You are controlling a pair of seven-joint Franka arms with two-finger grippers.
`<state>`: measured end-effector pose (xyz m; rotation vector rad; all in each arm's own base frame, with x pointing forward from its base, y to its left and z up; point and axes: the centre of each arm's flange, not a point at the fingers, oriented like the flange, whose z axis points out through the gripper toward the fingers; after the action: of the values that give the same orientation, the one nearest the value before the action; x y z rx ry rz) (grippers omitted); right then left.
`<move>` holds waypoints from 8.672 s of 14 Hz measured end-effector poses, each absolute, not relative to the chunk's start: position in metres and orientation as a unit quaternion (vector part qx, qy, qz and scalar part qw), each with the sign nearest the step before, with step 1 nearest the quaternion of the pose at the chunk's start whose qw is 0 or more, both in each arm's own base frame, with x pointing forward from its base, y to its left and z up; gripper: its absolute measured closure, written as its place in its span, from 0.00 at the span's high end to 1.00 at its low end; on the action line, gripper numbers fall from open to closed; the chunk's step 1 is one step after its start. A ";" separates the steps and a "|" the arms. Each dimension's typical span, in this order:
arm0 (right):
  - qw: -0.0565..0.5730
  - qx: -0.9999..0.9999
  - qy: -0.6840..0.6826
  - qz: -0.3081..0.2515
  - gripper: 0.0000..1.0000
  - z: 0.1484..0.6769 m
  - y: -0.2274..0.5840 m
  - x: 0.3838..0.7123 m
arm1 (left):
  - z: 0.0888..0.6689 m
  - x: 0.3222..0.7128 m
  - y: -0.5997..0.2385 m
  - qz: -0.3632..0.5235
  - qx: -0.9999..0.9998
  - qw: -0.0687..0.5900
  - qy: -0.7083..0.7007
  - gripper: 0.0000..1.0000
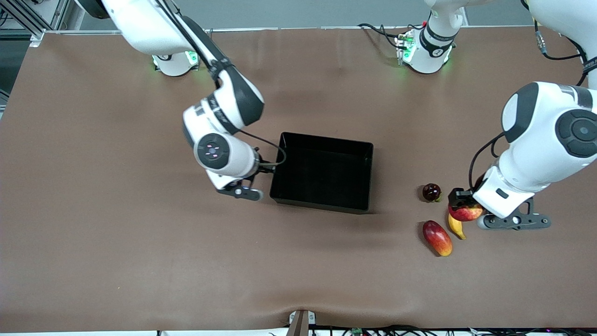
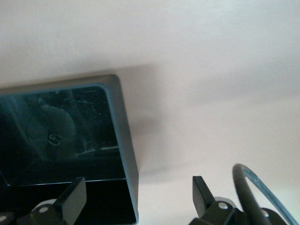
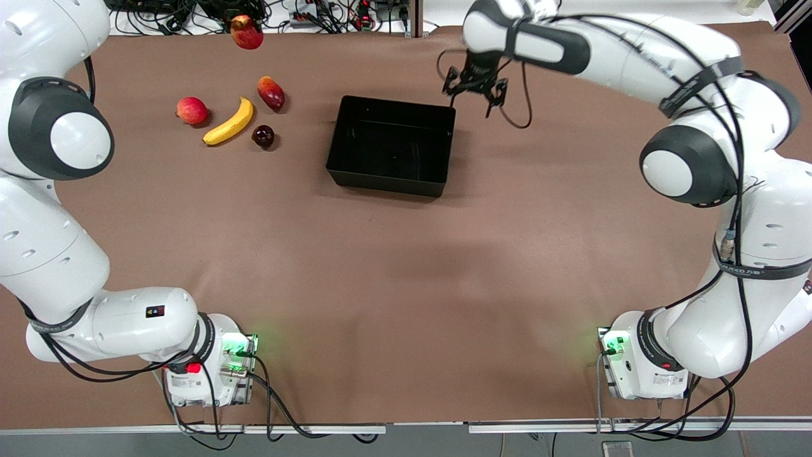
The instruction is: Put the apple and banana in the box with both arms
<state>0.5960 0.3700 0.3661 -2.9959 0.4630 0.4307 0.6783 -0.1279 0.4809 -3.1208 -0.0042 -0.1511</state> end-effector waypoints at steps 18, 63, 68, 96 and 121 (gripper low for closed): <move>0.031 -0.997 0.001 0.074 1.00 0.541 0.059 0.676 | 0.320 0.535 -0.368 0.021 -1.000 -0.004 0.016 0.67; 0.005 -1.000 -0.004 -0.001 1.00 0.638 0.003 0.569 | 0.379 0.637 -0.181 -0.042 -0.994 0.039 0.093 1.00; 0.005 -1.000 0.000 -0.002 1.00 0.644 -0.001 0.567 | 0.339 0.655 -0.048 -0.013 -0.981 0.034 0.191 1.00; 0.018 -1.000 0.001 0.000 1.00 0.642 -0.001 0.567 | 0.224 0.648 0.009 -0.032 -0.946 -0.011 0.322 0.35; 0.019 -1.000 -0.018 0.000 1.00 0.642 -0.006 0.568 | 0.299 0.509 -0.489 -0.014 -0.992 0.014 0.126 0.35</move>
<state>0.5675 -0.0058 0.6415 -3.1040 -0.0570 -0.0005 0.5087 -0.4886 0.2993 -3.0876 0.3921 -0.0437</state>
